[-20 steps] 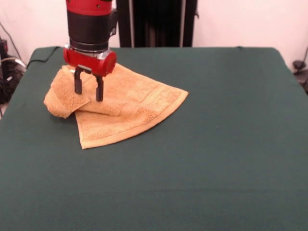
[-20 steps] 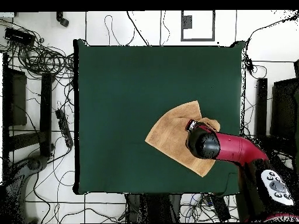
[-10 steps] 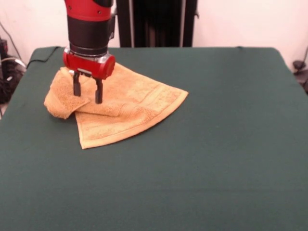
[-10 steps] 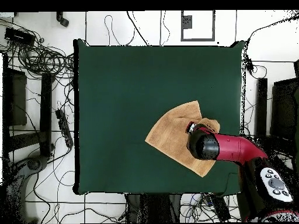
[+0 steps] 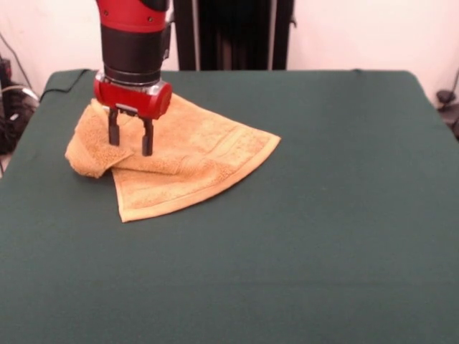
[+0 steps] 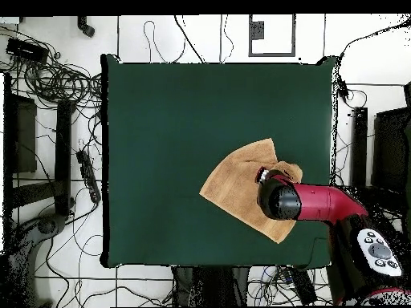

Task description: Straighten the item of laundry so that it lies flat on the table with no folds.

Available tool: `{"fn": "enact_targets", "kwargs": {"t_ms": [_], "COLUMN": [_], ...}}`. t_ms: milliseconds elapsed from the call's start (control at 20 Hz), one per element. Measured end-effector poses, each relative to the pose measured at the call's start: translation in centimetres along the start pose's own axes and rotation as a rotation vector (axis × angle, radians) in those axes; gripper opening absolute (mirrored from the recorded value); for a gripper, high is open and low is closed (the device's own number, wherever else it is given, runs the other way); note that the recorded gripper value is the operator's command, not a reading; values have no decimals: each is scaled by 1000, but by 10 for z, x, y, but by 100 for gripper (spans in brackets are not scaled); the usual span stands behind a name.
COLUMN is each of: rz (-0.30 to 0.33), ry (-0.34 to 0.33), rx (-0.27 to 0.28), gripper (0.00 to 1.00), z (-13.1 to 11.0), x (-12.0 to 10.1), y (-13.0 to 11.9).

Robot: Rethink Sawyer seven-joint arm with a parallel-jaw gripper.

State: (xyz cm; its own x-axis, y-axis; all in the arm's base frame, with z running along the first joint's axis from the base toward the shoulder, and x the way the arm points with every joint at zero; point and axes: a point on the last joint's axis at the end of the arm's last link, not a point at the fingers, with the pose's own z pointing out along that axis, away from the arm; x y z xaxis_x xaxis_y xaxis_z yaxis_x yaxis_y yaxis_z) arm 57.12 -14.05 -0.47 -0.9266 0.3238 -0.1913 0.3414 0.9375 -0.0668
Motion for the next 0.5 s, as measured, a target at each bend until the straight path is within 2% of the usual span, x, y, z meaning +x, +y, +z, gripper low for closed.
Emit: {"fn": "enact_targets", "kwargs": {"t_ms": [500], "rz": [10], "ry": [-26], "rx": [15], "gripper": [100], "z": [-10], "x": [-10], "y": [-18]}}
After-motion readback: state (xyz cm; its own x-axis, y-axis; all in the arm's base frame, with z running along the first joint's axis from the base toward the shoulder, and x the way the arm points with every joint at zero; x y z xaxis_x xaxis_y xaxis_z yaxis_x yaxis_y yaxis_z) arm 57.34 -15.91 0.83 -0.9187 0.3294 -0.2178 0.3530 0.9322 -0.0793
